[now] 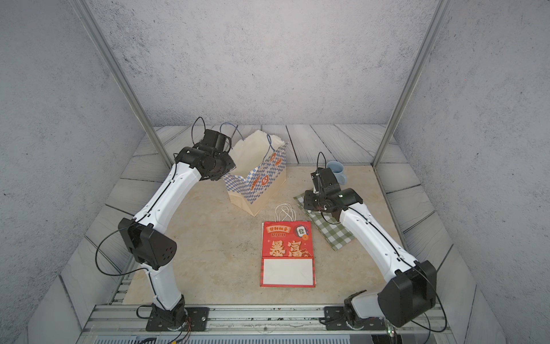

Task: Put away the paper bag
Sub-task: Move the paper bag to the center of the board.

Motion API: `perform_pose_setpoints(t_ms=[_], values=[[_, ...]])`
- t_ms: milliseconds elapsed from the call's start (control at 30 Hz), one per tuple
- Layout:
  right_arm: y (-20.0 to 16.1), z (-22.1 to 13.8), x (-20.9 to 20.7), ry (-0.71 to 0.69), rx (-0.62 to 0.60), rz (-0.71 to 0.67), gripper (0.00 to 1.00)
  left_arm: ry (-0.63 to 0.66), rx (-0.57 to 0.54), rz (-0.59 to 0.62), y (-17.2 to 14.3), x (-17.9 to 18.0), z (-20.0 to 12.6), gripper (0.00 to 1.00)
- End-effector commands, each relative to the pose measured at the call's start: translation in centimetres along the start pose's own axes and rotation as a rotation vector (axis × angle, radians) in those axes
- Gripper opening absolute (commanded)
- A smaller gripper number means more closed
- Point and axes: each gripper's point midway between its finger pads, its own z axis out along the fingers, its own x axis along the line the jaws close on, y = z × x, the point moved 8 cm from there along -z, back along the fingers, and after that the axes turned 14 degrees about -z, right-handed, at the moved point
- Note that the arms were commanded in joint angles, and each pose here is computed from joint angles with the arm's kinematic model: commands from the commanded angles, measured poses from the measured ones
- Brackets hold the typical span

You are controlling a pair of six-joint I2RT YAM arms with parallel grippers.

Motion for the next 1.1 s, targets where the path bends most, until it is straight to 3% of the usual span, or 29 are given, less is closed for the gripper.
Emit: perform_pose_setpoints(t_ms=[0,533,833,1067], values=[[0.3,-1.3,-0.5,-0.044,-0.035,-0.019,0.46,0.062,-0.015,0.018,-0.1,0.7,-0.4,0.39],[-0.6,-2.1,-0.9,-0.058,-0.040,-0.009,0.44,0.084,-0.059,0.014,1.0,0.6,0.7,0.00],[-0.3,-2.7,-1.1,-0.074,-0.062,-0.038,0.44,0.122,-0.123,0.051,3.1,2.6,-1.5,0.00],[1.3,-3.3,-0.8,-0.058,-0.105,-0.130,0.44,0.136,-0.150,0.107,5.0,7.2,-4.9,0.00]])
